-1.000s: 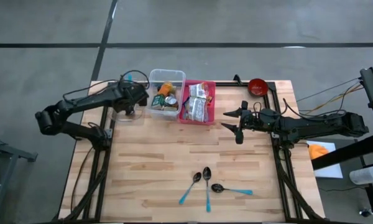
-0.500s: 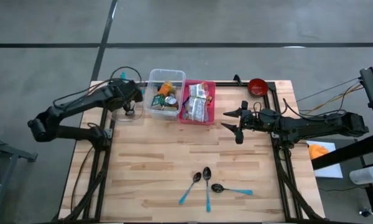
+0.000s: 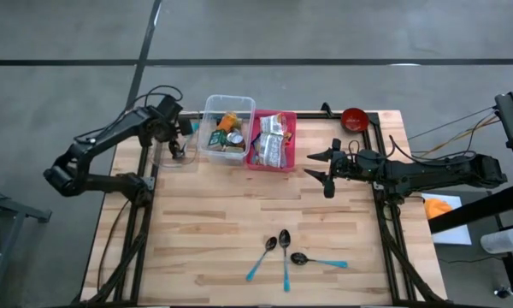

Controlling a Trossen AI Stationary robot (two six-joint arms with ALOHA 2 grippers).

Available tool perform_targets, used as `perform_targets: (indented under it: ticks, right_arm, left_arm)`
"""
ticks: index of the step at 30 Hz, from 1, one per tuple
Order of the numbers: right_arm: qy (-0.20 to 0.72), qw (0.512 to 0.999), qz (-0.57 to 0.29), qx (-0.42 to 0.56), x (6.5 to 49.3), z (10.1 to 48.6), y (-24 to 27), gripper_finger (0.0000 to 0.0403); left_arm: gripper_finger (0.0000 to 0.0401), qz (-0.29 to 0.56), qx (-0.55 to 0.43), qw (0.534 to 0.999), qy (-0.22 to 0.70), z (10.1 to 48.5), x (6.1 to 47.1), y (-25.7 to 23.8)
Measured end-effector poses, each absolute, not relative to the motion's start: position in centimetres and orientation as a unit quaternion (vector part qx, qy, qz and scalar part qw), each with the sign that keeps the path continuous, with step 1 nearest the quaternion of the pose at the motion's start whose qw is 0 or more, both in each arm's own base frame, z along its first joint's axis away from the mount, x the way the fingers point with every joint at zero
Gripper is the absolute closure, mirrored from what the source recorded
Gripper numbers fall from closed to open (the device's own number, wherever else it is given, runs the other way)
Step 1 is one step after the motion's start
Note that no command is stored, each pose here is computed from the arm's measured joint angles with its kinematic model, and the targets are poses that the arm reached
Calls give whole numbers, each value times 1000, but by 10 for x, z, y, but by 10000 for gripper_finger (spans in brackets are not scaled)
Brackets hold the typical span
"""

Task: Pick & Place Food Item
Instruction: Put the blue spoon into the left transparent bin

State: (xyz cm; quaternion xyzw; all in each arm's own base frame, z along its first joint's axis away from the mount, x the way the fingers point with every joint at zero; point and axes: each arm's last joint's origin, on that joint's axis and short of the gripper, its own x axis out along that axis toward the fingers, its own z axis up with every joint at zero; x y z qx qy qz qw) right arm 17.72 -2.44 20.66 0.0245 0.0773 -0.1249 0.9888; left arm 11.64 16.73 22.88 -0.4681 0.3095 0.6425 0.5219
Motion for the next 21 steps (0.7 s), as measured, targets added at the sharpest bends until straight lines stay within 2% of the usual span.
perform_targets:
  ticks: [6, 17, 21]
  right_arm:
    - [78, 989, -125, 24, 177, 207, -24, 168]
    - [77, 989, -125, 24, 177, 207, -24, 168]
    - [78, 989, -125, 24, 177, 207, -24, 168]
  left_arm:
    - [396, 617, -491, 517, 332, 218, 116, 180]
    - [395, 603, -518, 481, 370, 192, 123, 192]
    - [383, 600, -523, 465, 387, 181, 125, 196]
